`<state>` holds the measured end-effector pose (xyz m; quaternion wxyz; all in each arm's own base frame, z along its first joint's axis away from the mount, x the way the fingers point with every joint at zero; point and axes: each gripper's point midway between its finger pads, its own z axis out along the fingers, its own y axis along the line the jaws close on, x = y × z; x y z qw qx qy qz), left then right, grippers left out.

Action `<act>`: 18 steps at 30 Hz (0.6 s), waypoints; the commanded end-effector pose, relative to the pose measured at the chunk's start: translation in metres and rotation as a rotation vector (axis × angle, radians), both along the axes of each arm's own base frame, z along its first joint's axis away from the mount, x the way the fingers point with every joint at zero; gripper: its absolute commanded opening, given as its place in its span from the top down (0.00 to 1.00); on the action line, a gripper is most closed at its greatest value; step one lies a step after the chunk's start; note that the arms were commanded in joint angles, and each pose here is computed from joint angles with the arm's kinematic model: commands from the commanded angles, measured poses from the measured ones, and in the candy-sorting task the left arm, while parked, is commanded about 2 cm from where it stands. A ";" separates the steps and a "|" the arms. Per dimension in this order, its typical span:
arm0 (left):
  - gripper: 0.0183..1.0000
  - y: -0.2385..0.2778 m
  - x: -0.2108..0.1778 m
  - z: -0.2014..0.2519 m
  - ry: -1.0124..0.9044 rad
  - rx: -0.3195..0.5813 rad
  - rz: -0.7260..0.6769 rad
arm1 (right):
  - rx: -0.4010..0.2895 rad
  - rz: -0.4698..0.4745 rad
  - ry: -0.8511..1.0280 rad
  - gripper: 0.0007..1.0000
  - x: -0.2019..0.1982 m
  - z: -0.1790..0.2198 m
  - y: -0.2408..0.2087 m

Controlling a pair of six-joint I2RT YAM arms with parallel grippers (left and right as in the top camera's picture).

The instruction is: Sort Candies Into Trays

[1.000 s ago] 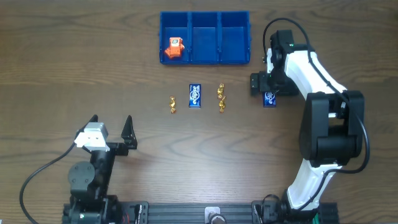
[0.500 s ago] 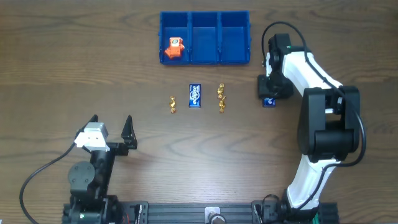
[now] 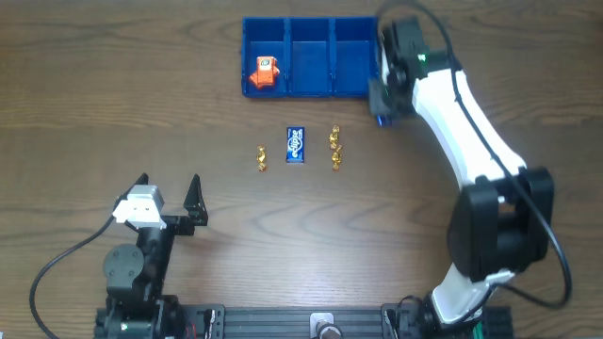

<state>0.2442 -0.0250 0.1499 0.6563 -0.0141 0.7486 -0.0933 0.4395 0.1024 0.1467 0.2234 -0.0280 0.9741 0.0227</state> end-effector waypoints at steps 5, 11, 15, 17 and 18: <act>0.00 -0.003 -0.001 -0.017 0.052 -0.008 -0.017 | 0.088 0.029 -0.429 0.90 0.066 0.095 0.085; 0.00 -0.003 -0.001 -0.017 0.052 -0.008 -0.017 | 0.056 0.044 -0.455 0.90 0.092 0.050 0.117; 0.00 -0.003 -0.001 -0.017 0.052 -0.008 -0.017 | 0.047 0.056 -0.416 0.90 0.095 0.020 0.129; 0.00 -0.003 -0.001 -0.017 0.052 -0.008 -0.017 | 0.044 0.053 -0.401 0.90 0.096 0.010 0.130; 0.00 -0.003 -0.001 -0.017 0.052 -0.008 -0.017 | 0.044 0.052 -0.399 0.90 0.096 0.008 0.130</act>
